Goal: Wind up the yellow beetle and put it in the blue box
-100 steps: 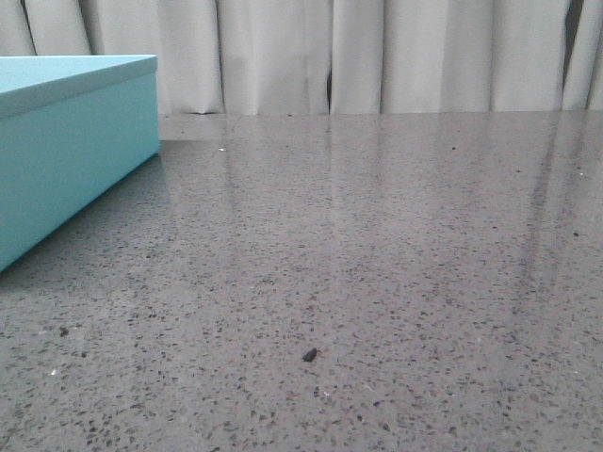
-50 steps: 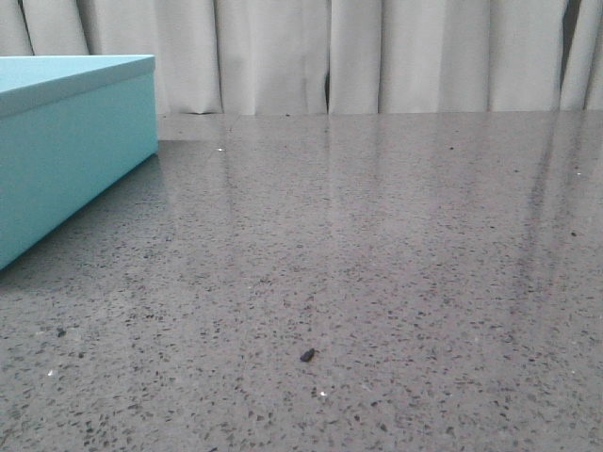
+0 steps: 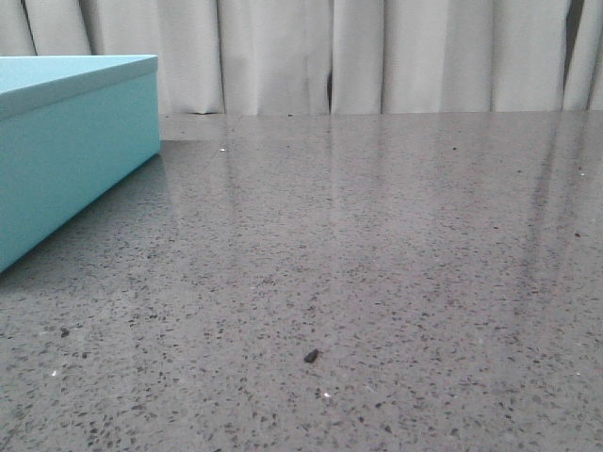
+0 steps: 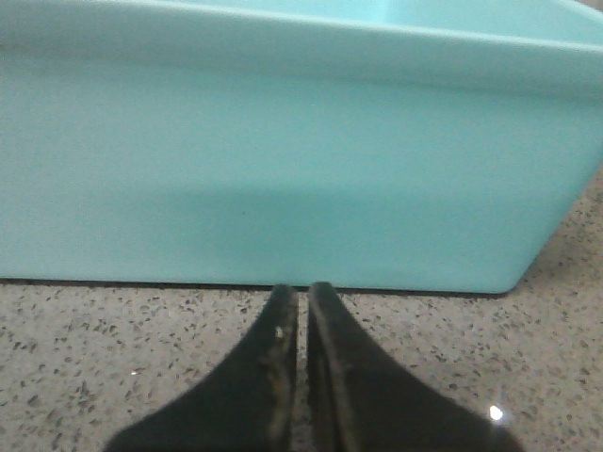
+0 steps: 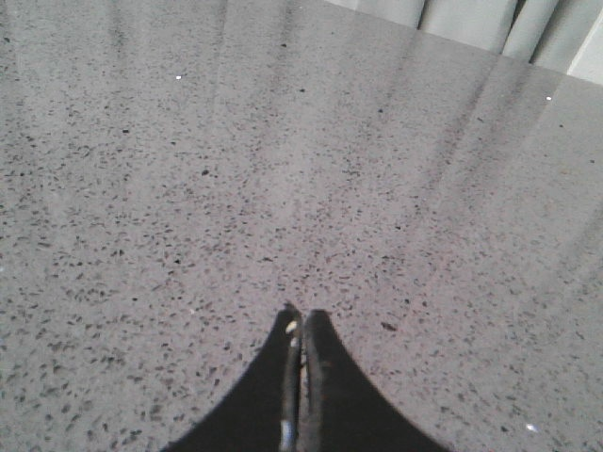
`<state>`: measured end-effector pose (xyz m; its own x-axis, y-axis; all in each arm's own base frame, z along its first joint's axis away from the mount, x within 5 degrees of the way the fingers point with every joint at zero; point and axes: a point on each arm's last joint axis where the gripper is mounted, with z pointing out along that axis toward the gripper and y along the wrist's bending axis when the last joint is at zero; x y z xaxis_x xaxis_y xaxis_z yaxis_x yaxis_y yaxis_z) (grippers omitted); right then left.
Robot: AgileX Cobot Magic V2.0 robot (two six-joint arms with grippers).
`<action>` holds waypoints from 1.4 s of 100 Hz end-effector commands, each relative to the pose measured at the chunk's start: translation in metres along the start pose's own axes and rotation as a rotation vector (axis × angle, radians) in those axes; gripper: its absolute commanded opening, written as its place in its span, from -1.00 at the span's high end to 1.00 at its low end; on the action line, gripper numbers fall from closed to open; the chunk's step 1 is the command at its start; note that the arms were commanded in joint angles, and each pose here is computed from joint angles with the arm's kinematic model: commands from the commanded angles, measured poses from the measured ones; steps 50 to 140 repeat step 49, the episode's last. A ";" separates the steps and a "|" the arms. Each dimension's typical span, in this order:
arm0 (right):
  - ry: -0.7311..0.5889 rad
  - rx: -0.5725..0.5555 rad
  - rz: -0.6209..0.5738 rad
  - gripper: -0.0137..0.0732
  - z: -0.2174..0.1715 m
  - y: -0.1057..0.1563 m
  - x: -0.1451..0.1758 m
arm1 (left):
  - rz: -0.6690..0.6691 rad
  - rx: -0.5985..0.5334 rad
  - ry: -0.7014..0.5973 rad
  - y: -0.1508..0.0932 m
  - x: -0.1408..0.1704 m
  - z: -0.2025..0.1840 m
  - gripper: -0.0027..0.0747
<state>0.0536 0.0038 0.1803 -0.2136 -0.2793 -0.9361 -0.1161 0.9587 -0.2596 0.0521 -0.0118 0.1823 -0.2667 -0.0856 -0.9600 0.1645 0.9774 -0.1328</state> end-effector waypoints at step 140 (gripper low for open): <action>-0.036 0.021 -0.018 0.79 0.000 0.000 0.001 | -0.019 0.004 -0.033 0.001 0.006 0.001 0.98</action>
